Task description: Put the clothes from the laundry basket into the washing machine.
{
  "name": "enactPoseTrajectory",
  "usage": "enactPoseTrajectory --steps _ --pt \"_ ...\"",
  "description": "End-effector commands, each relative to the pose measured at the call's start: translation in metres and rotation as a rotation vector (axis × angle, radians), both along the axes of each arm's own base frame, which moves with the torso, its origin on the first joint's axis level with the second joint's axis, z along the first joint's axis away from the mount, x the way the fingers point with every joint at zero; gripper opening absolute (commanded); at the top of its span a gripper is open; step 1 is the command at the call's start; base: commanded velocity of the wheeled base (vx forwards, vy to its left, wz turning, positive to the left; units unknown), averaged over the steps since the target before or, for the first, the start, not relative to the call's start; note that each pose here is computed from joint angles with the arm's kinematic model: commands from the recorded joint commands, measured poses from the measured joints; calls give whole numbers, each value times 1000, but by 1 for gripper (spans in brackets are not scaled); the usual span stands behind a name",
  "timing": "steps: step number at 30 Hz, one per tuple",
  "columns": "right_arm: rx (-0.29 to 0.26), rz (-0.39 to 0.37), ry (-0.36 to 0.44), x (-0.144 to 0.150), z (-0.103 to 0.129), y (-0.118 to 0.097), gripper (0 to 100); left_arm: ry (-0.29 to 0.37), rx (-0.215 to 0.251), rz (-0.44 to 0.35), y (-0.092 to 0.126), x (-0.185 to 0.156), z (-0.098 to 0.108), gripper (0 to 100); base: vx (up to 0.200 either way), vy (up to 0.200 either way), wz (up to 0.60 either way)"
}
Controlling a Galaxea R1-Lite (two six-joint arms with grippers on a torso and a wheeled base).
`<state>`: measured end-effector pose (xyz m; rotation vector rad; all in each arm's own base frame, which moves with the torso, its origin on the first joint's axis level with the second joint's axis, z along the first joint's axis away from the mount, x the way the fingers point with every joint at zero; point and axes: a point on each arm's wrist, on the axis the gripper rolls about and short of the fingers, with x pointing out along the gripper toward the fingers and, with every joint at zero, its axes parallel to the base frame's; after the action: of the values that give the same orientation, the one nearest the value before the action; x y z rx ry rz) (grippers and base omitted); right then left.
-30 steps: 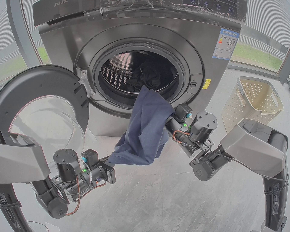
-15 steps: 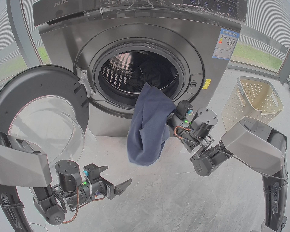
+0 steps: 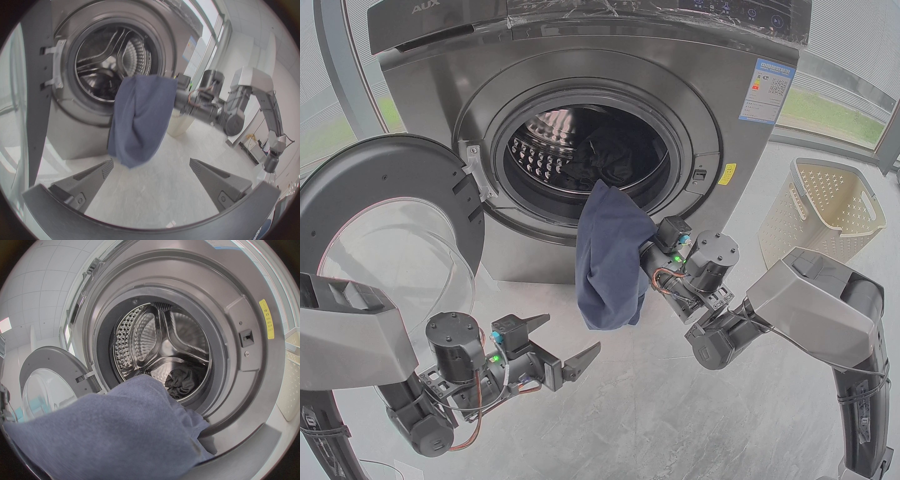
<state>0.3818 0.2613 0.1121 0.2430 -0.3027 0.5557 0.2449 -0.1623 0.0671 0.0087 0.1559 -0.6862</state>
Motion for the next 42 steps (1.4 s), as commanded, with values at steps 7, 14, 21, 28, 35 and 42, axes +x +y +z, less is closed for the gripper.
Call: enactPoseTrajectory --steps 7,14,21,28,35,42 --pt "-1 15 5 -5 -2 7 0 -106 -97 -36 -37 34 11 100 0 0 0" --pt "7 36 -1 -13 4 14 0 -113 -129 -32 -49 52 4 100 0 0 0" --pt "12 39 3 -17 5 19 0 -130 -140 -11 -56 67 -2 100 0 0 0" --pt "13 38 7 -18 5 18 0 -188 -168 94 -45 86 9 0 0 0 0" --pt "6 32 13 -17 2 15 0 -249 -202 152 -23 89 38 0 0 0 0" --pt "-6 37 26 -20 -2 16 0 -259 -204 164 -19 91 42 0 0 0 0"
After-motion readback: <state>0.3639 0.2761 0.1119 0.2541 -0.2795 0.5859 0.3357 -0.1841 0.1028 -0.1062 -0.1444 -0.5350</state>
